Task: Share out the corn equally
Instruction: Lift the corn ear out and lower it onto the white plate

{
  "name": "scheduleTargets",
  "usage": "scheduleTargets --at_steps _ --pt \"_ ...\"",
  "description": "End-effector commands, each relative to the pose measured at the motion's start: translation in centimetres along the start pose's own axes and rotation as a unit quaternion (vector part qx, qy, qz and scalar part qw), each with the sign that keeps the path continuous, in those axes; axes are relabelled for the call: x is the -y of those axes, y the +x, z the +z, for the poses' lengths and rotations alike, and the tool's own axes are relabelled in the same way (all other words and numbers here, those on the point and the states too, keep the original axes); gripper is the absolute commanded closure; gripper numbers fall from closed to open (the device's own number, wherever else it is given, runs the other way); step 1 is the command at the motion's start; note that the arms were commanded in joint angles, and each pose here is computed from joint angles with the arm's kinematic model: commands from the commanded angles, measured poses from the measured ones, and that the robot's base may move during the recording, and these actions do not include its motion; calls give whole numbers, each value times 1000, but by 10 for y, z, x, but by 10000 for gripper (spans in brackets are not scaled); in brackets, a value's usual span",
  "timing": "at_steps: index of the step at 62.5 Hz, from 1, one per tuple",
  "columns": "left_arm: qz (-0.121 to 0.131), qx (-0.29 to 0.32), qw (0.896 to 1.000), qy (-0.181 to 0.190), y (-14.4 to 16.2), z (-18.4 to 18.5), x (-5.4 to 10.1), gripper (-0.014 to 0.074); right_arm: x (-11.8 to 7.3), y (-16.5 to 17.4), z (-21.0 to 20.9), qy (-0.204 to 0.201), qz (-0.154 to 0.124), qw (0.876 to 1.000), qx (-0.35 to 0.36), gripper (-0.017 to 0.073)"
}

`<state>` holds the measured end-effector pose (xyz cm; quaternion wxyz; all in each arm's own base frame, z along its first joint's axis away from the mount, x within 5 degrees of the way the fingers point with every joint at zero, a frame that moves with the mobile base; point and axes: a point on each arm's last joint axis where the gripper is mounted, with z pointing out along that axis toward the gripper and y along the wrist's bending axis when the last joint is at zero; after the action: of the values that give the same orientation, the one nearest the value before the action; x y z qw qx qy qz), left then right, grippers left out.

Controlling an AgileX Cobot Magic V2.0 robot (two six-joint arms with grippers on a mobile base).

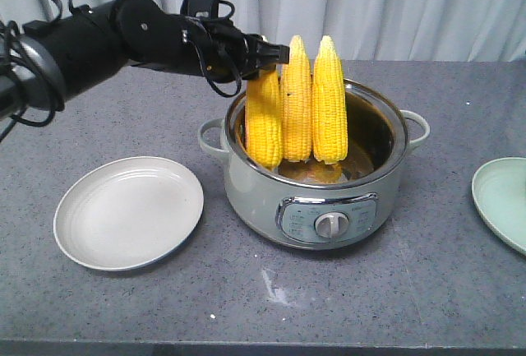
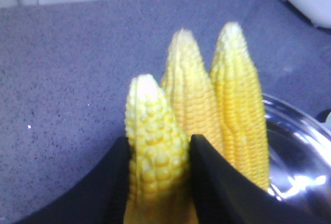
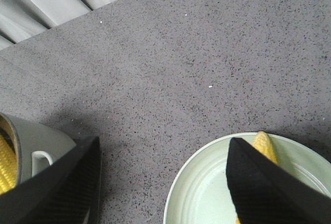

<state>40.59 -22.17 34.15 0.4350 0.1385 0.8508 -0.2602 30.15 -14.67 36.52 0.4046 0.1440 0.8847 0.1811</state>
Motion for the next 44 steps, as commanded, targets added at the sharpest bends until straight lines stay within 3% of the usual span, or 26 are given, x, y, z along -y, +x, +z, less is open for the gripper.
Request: scheduleTargets --at_steps 1,10,15,19,30,38,44 --pt "22 116 993 18 -48 -70 26 602 -15 -12 -19 -14 -8 998 56 74" --pt "88 143 986 -5 -62 -125 38 602 -23 -14 -20 -58 -3 996 64 74" --pt "135 126 982 -36 -62 -155 41 602 -33 -14 -22 -108 -10 992 65 74" --pt "156 98 980 -69 -59 -171 38 602 -42 -14 -24 -156 -20 985 68 74" --pt "151 -14 972 -178 -40 -177 16 602 -62 -14 -34 -280 -21 957 74 74" --pt "148 -85 958 -231 -18 -159 -6 602 -81 -15 -38 -312 -38 945 88 74" --pt "114 -122 956 -240 6 -140 -26 602 -98 -11 -35 -331 -67 937 84 74"
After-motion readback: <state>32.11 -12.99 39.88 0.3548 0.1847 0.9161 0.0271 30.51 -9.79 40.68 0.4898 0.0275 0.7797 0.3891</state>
